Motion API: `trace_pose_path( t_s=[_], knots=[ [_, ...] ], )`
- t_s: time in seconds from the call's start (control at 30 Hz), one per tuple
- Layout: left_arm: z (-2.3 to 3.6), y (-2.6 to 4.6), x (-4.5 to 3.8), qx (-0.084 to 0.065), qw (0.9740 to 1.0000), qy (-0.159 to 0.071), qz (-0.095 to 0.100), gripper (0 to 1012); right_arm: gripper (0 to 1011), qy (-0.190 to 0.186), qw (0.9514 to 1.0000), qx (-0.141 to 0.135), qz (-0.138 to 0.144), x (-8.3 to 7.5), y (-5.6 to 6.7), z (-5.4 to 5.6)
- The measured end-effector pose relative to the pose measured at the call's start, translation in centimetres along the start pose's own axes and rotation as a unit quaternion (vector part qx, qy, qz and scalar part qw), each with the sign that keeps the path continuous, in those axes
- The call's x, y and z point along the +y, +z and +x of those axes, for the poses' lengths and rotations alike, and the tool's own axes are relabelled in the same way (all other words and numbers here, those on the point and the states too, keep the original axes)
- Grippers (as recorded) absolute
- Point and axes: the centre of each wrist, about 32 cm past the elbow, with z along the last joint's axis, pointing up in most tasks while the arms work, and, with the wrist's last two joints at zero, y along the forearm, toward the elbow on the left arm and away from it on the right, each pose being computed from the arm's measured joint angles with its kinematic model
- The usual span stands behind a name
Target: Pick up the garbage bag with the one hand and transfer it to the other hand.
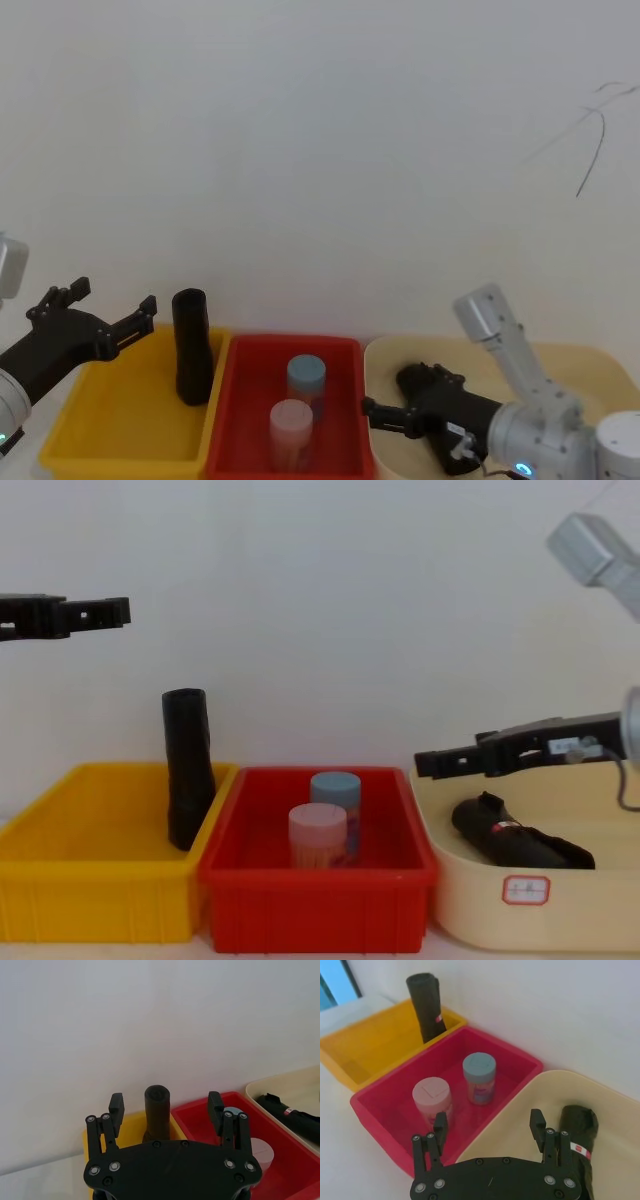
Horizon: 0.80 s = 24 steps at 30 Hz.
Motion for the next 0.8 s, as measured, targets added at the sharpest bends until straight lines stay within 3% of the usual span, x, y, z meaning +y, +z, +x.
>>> trace_pose_path(
  t_s=[0.33,0.8],
  knots=[
    [0.00,0.00,0.00,0.000,1.0000,0.001,0.000,1002,1001,0.004,0.9984,-0.047,-0.031,2.3,1.1,-0.7],
    [0.00,0.01,0.00,0.000,1.0000,0.000,0.000,1001,1001,0.022,0.9917,-0.114,-0.055,4.4,2.9,-2.1]
  ],
)
